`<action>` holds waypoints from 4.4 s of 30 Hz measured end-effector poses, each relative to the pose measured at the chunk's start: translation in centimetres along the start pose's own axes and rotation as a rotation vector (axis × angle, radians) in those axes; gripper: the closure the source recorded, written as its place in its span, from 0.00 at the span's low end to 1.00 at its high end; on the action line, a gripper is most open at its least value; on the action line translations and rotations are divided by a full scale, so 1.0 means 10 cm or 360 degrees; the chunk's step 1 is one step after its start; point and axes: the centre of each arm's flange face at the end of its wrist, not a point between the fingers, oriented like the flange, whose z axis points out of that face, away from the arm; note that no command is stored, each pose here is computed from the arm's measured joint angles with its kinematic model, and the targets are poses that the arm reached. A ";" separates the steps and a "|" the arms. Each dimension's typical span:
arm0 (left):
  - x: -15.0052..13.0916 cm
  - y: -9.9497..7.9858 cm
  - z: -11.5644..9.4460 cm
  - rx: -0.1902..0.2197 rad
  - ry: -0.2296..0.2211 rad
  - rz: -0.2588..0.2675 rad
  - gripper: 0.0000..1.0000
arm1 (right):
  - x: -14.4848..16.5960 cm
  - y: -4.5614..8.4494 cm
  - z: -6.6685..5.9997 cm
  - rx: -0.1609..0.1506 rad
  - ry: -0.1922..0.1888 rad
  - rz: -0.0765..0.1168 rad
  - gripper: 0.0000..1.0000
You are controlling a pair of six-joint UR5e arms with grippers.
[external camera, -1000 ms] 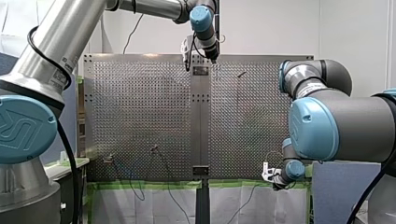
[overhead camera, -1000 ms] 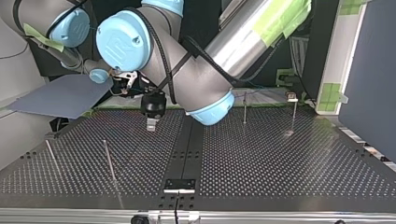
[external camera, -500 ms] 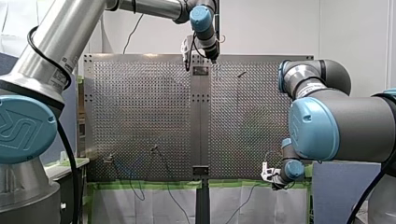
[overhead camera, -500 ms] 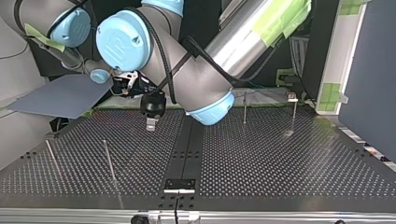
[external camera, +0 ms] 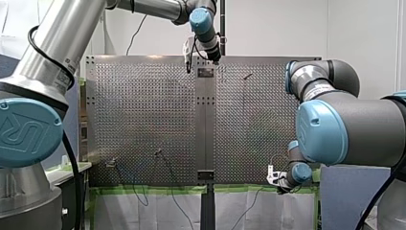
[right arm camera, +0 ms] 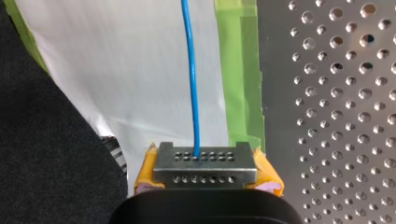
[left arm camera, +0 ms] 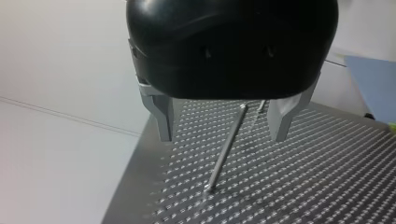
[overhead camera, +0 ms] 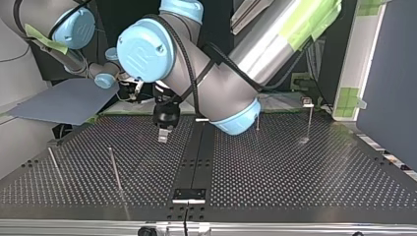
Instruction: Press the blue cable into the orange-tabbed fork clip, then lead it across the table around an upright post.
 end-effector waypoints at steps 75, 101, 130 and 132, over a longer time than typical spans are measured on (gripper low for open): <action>0.32 0.51 -0.07 0.0144 0.0093 -0.0018 0.00 | 2.89 -1.24 -2.52 0.0073 0.0522 0.0442 1.00; 0.32 0.54 -0.06 0.0135 0.0098 -0.0015 0.00 | 3.70 -1.30 -3.77 0.0144 0.0917 0.0442 1.00; 0.32 0.44 -0.05 0.0266 0.0091 -0.0097 0.00 | 3.96 -1.66 -4.02 0.0403 0.0974 0.0332 1.00; 0.30 0.41 -0.03 0.0306 0.0073 -0.0138 0.00 | 3.97 -1.69 -4.03 0.0423 0.0971 0.0323 1.00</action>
